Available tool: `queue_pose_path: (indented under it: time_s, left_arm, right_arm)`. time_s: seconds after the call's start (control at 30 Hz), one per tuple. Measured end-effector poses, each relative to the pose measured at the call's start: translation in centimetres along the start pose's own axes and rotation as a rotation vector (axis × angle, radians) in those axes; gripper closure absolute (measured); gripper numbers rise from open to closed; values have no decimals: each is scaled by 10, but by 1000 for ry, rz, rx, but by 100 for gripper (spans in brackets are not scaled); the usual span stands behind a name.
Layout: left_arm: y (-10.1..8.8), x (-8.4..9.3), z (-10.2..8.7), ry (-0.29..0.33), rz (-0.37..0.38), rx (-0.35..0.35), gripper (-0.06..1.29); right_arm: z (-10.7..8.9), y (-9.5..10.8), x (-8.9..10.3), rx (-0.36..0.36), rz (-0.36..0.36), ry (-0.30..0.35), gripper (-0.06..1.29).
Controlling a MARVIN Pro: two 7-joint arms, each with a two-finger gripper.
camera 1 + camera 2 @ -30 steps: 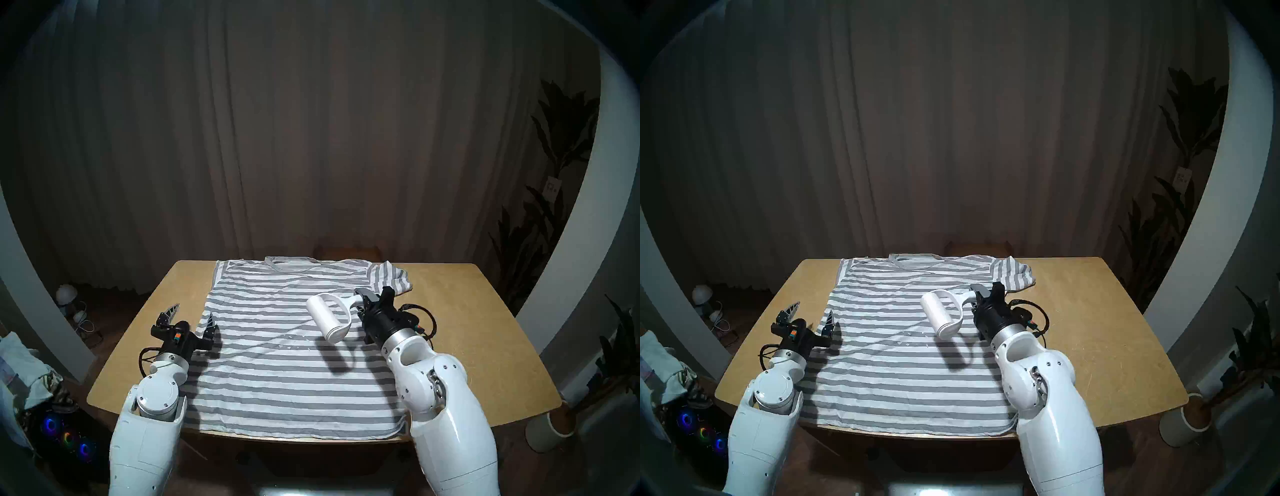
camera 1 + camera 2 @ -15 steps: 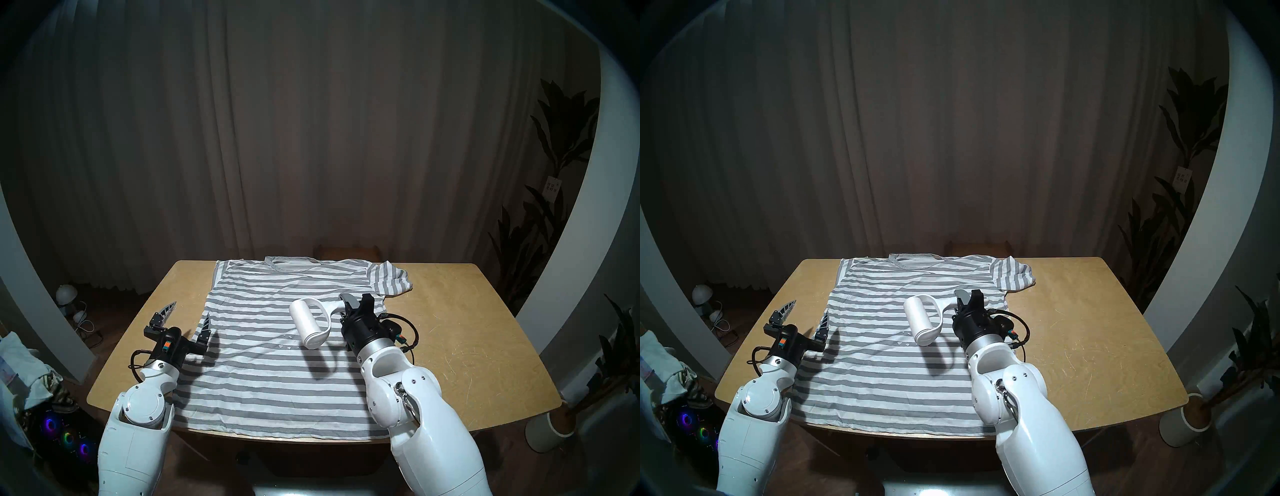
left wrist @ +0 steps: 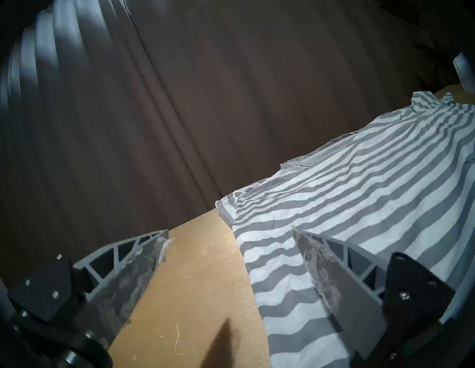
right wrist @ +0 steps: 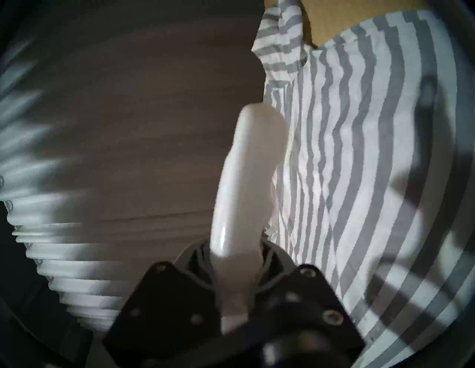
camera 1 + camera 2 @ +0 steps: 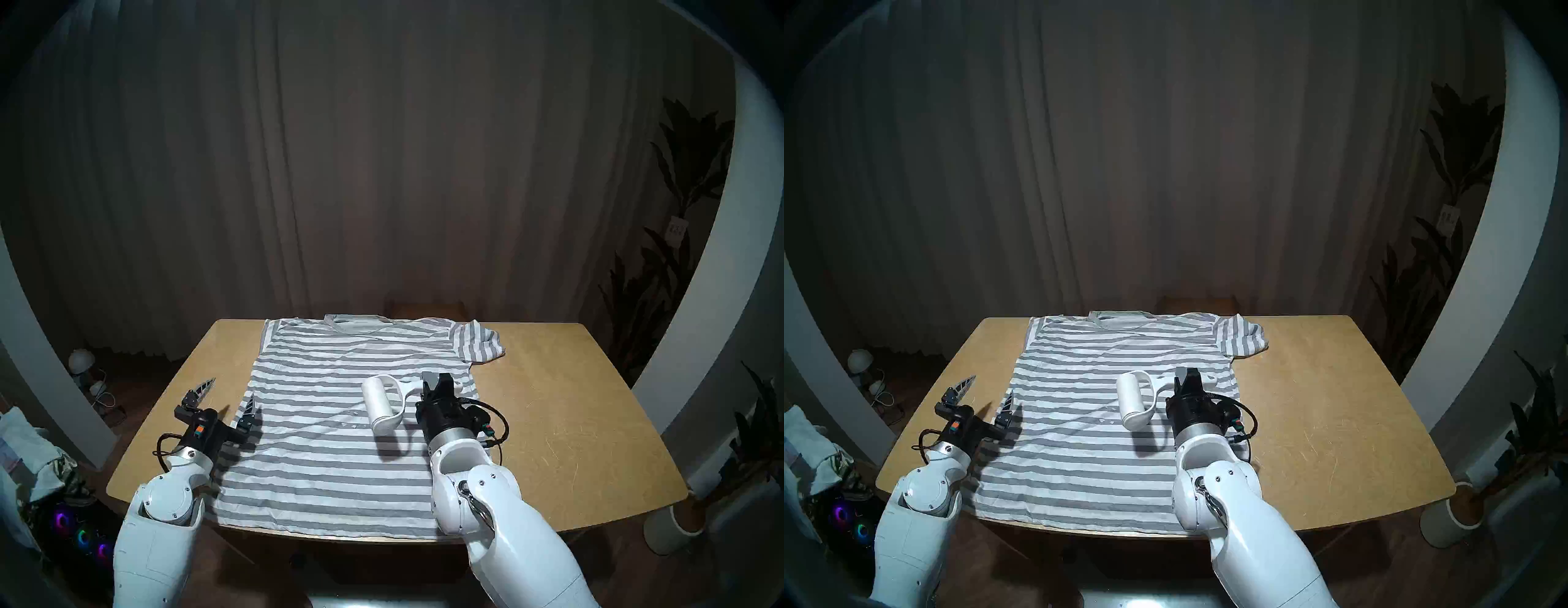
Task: Use the fur roller to clean a top
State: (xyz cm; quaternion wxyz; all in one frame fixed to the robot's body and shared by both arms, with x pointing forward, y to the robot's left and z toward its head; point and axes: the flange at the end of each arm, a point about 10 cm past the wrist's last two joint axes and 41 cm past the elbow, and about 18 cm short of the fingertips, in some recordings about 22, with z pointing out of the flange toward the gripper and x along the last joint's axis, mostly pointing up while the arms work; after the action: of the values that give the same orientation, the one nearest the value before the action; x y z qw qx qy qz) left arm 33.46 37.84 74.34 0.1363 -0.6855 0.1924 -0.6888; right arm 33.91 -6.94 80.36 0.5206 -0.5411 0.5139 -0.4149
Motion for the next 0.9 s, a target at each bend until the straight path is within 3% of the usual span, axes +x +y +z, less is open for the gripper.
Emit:
queue_pose_path:
  time_s: [0.13,0.53,0.9]
  left_arm:
    - [-1,-1,3,7,2,-16,0]
    - [-9,2,10,50,4,-54,0]
    - [-11,-6,8,61,-4,-80,0]
  right_arm:
    - [1,1,-6,4,-12,20,113]
    - [3,-19,-37,74,-26,51,113]
    - [7,-18,-59,54,-16,87,113]
